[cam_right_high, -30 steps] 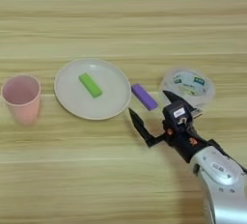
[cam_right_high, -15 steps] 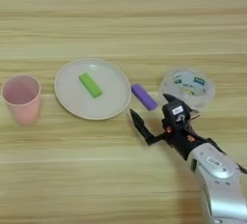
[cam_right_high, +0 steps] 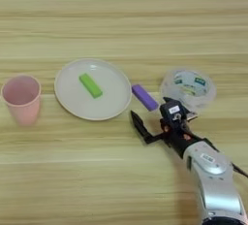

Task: Move the objects on the table

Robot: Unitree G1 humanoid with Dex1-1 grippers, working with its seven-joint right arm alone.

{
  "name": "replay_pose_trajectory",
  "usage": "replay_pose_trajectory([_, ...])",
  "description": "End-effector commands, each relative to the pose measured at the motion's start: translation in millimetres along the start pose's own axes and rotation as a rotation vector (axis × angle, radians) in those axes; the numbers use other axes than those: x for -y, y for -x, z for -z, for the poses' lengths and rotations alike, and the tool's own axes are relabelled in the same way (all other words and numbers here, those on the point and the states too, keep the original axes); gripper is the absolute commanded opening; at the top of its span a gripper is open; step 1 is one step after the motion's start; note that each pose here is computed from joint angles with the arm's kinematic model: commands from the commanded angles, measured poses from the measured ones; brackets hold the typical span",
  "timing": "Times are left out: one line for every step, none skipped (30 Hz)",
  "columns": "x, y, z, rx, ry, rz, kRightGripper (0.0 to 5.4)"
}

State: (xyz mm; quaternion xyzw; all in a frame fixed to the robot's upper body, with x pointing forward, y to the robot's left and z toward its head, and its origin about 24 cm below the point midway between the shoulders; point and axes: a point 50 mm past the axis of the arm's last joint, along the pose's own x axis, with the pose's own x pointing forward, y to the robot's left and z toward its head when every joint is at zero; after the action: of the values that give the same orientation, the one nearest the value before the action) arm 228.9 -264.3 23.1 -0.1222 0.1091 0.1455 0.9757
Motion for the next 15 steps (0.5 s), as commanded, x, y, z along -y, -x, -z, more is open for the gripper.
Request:
replay_pose_trajectory([12.8, -8.1, -23.8, 0.078, 0.061, 0.038, 5.38])
replay_pose_trajectory([13.0, -8.7, -23.2, 0.076, 0.058, 0.039, 5.38])
replay_pose_trajectory([13.0, -9.2, -22.6, 0.073, 0.056, 0.039, 5.38])
replay_pose_trajectory([13.1, -9.8, -22.1, 0.070, 0.054, 0.040, 5.38])
replay_pose_trajectory([13.0, -10.4, -21.7, 0.068, 0.052, 0.040, 5.38])
replay_pose_trajectory([12.9, -10.9, -21.4, 0.067, 0.049, 0.040, 5.38])
replay_pose_trajectory([12.9, -11.3, -21.0, 0.067, 0.047, 0.038, 5.38])
replay_pose_trajectory([12.8, -11.7, -20.8, 0.066, 0.045, 0.037, 5.38])
replay_pose_trajectory([12.6, -12.2, -20.5, 0.065, 0.041, 0.034, 5.38])
replay_pose_trajectory([12.4, -12.8, -20.1, 0.063, 0.038, 0.032, 5.38])
replay_pose_trajectory([11.9, -13.7, -19.4, 0.060, 0.035, 0.028, 5.38])
replay_pose_trajectory([11.6, -14.6, -18.6, 0.057, 0.030, 0.025, 5.38])
replay_pose_trajectory([11.5, -15.5, -17.7, 0.054, 0.026, 0.023, 5.38])
replay_pose_trajectory([11.8, -16.4, -16.8, 0.050, 0.023, 0.024, 5.38])
replay_pose_trajectory([12.4, -17.1, -16.0, 0.048, 0.019, 0.026, 5.38])
